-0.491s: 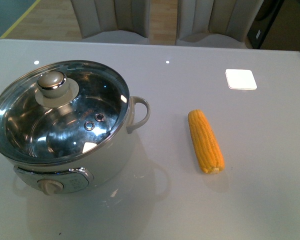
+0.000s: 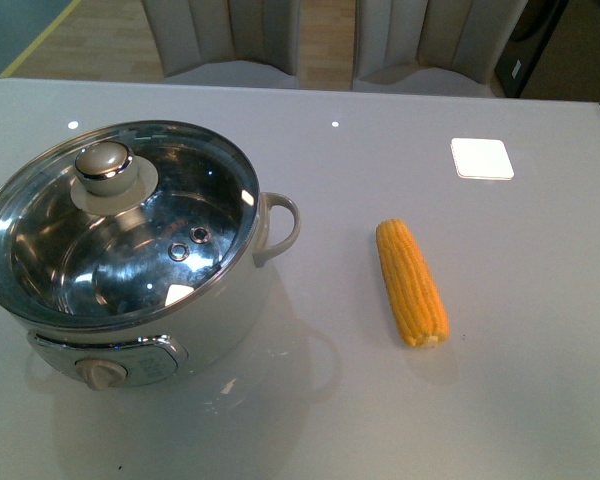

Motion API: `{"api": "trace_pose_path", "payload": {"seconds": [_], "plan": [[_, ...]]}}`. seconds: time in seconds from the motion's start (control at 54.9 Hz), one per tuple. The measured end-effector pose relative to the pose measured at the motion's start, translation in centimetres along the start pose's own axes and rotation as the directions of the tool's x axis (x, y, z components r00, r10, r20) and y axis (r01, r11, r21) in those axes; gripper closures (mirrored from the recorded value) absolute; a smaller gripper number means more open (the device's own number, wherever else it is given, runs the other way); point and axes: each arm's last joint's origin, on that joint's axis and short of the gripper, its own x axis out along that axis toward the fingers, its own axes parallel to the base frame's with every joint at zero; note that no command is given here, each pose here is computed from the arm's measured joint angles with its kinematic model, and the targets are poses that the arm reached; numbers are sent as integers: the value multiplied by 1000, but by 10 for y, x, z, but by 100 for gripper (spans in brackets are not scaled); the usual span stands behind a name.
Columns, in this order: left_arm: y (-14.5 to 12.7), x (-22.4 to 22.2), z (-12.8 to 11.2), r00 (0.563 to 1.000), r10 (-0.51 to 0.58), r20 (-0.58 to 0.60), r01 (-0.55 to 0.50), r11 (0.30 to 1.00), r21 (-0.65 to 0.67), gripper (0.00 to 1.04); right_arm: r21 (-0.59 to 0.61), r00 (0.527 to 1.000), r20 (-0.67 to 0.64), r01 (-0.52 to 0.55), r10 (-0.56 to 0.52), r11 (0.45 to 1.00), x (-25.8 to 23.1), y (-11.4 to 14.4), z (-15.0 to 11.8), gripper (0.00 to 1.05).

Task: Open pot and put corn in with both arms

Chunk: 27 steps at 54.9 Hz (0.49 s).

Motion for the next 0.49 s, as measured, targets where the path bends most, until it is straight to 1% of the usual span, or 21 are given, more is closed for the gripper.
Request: {"api": "trace_pose_path", "payload": {"seconds": [0.2,0.218,0.255,0.273,0.328,0.382,0.491], "plan": [[0,0,0,1000,0,0,0,1000,0,7,0,1000,0,0,0,1000,0,0,0,9],[0,0,0,1000,12,-7,-12,1000,-3,7,0,1000,0,0,0,1000,0,0,0,9],[0,0,-2,984,112,-135,-114,993,-7,7,0,1000,0,0,0,1000,0,0,0,9],[0,0,-3,959,175,-222,-177,984,13,7,0,1000,0,2,-2,1000,0,0,0,9],[0,1,-7,921,225,-318,-223,974,45,7,0,1000,0,0,0,1000,0,0,0,9],[0,3,-11,904,232,-360,-228,972,54,7,0,1000,0,1,-1,1000,0,0,0,9],[0,12,-5,910,201,-364,-201,979,37,7,0,1000,0,0,0,1000,0,0,0,9]]}}
